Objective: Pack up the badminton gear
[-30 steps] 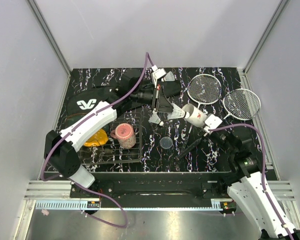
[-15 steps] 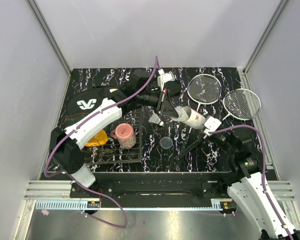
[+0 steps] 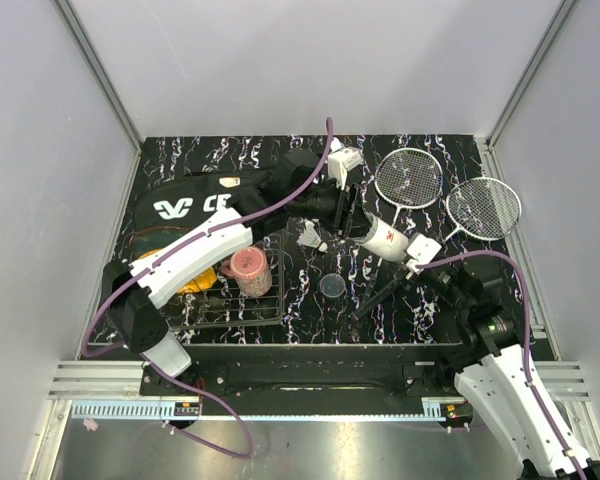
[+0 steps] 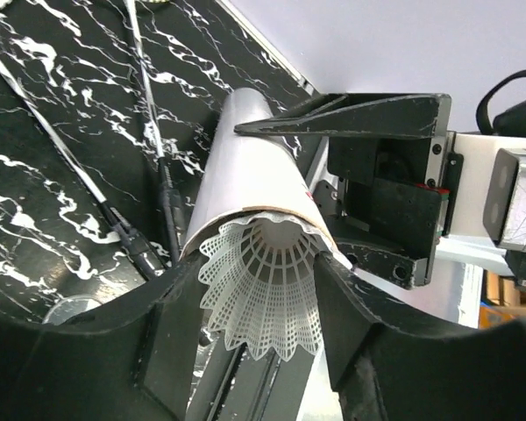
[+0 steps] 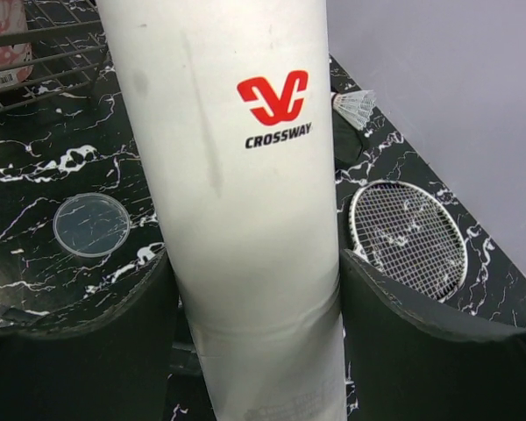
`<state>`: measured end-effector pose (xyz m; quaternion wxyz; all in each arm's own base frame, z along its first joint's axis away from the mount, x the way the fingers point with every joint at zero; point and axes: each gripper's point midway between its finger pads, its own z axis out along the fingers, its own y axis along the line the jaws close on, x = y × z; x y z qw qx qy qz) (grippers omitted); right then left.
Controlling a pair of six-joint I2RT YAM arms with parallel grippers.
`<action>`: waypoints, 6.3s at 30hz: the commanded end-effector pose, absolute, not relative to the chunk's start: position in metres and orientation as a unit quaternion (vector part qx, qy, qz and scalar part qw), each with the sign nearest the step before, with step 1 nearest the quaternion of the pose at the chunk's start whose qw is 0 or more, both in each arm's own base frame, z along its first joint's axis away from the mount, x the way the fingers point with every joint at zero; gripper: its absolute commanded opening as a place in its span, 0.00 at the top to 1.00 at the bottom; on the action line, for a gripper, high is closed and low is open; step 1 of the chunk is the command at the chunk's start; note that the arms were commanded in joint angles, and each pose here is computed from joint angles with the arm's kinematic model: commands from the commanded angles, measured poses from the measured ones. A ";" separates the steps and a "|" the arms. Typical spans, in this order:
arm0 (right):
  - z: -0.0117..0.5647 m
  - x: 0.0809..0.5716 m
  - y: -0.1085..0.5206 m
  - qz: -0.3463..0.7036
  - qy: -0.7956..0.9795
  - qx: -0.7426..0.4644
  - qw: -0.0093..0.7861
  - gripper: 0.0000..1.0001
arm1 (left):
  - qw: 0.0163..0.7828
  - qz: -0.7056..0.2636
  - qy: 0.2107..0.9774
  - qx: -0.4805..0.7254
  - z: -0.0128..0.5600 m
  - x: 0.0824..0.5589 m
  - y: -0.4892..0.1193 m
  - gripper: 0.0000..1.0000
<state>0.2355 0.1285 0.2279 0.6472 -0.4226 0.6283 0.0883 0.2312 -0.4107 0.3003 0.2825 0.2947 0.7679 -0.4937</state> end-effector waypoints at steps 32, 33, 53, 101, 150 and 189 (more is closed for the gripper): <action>0.265 0.233 0.133 0.092 0.581 -0.412 0.696 0.79 | 0.309 -0.486 0.753 0.319 0.291 0.243 -0.422 0.24; 0.265 0.233 0.132 0.088 0.582 -0.409 0.697 0.79 | 0.322 -0.488 0.746 0.318 0.303 0.242 -0.413 0.23; 0.268 0.246 0.111 0.045 0.611 -0.357 0.705 0.79 | 0.351 -0.299 0.876 0.146 0.200 0.345 -0.299 0.19; 0.264 0.249 0.113 0.051 0.614 -0.357 0.702 0.80 | 0.506 -0.456 0.678 0.275 0.413 0.268 -0.328 1.00; 0.270 0.244 0.114 0.056 0.606 -0.354 0.710 0.82 | 0.427 -0.547 0.642 0.326 0.412 0.219 -0.394 0.19; 0.270 0.243 0.116 0.063 0.602 -0.352 0.714 0.81 | 0.328 -0.125 0.912 0.214 0.098 0.467 -0.330 0.17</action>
